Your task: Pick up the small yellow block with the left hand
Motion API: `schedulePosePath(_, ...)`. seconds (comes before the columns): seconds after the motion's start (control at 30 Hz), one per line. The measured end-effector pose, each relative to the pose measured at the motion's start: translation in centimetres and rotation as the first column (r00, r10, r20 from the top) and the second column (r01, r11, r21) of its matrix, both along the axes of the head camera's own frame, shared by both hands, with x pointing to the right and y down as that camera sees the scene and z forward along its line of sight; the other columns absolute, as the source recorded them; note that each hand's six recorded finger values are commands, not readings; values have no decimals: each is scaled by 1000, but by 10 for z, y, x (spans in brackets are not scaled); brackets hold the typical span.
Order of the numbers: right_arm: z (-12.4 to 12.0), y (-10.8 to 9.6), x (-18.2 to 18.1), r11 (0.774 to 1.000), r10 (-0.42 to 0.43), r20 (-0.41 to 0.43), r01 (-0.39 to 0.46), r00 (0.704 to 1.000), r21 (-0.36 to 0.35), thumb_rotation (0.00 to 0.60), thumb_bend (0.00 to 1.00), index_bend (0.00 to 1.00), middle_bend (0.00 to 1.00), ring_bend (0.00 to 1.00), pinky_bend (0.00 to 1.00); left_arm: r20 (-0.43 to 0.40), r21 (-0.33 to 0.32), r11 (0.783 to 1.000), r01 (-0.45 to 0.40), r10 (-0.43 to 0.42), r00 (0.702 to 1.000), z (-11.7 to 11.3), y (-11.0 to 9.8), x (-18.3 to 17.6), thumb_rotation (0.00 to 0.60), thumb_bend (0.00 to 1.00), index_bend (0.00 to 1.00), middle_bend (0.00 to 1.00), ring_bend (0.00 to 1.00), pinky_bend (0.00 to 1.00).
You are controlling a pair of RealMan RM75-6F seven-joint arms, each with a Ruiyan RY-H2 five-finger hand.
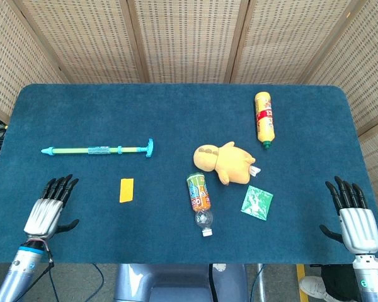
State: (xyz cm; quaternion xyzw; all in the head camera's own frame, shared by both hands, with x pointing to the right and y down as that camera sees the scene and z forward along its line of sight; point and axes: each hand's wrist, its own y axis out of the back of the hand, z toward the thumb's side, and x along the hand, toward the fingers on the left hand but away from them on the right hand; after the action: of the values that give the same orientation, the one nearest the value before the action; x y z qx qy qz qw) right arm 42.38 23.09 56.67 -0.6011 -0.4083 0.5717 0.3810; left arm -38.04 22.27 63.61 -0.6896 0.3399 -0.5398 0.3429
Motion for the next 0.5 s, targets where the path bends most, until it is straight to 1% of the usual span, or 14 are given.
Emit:
schedulePosePath(0.07,0,0,1,1000,2,3,-2,1000,-1,600,0,0,0,0,0,-7,-18,1000,-18,17,1000,7,-3,13,600,307,0,0,0,0)
schedulePosePath(0.23,-1,-2,3,1000,11,16,-11,1000,-3,600,0,0,0,0,0,-13,-39,998,-51,51,999,25,-11,44,600,307,0,0,0,0)
schedulePosePath(0.37,-2,-3,6,1000,22,28,-22,999,-2,600,0,0,0,0,0,14,-59,996,-67,68,998,43,-20,67,600,307,0,0,0,0)
schedulePosePath(0.5,-2,-4,9,1000,31,36,-31,999,-6,600,0,0,0,0,0,39,-72,993,-91,94,995,55,-28,85,600,307,0,0,0,0)
